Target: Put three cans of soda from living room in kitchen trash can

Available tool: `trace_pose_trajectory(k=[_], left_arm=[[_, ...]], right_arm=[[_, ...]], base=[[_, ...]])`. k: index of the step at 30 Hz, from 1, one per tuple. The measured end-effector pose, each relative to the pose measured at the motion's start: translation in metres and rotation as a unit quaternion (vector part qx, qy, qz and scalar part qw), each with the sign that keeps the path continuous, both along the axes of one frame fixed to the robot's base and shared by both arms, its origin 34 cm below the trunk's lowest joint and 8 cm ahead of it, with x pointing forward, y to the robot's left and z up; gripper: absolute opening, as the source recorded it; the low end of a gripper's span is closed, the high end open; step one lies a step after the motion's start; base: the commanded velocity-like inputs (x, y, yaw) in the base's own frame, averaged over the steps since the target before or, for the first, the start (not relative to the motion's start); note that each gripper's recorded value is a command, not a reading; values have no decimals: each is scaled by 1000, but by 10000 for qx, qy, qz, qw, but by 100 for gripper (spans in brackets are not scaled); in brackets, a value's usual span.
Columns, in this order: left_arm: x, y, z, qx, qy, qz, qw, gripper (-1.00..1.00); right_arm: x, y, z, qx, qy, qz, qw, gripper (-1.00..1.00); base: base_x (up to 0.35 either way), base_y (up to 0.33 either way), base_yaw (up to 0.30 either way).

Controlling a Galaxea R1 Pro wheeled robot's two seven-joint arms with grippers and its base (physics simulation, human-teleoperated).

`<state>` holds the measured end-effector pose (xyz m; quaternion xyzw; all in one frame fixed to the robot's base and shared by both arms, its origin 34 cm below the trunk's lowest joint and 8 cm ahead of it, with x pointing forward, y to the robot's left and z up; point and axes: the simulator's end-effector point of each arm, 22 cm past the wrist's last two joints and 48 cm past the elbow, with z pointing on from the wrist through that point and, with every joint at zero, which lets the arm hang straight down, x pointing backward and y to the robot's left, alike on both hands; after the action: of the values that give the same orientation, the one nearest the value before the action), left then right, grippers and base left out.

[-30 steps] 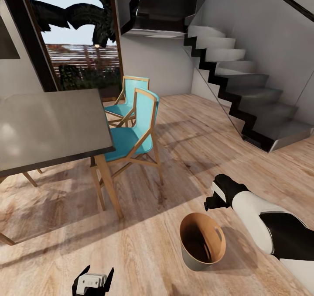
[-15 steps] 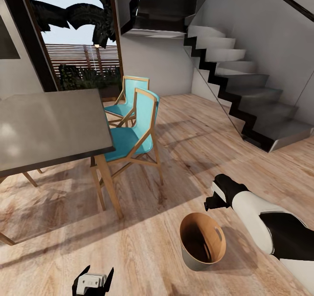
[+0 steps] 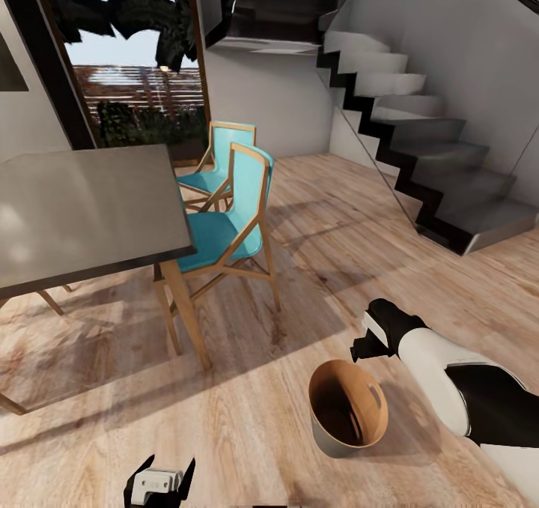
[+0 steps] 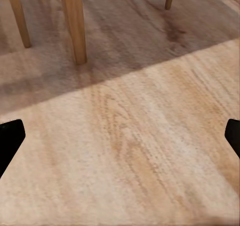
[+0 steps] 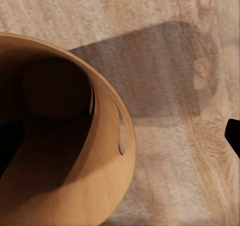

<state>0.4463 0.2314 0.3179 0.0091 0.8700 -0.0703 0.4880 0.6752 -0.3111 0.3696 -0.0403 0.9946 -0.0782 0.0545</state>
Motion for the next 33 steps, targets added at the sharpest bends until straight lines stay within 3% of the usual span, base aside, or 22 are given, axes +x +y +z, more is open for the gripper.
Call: trace_pose_trajectory(k=[33], left_arm=[[-29, 0, -51, -6, 692, -5, 9976, 100]], right_arm=[[-24, -2, -83, -4, 677, -12, 9977, 100]], base=[[0, 0, 0]])
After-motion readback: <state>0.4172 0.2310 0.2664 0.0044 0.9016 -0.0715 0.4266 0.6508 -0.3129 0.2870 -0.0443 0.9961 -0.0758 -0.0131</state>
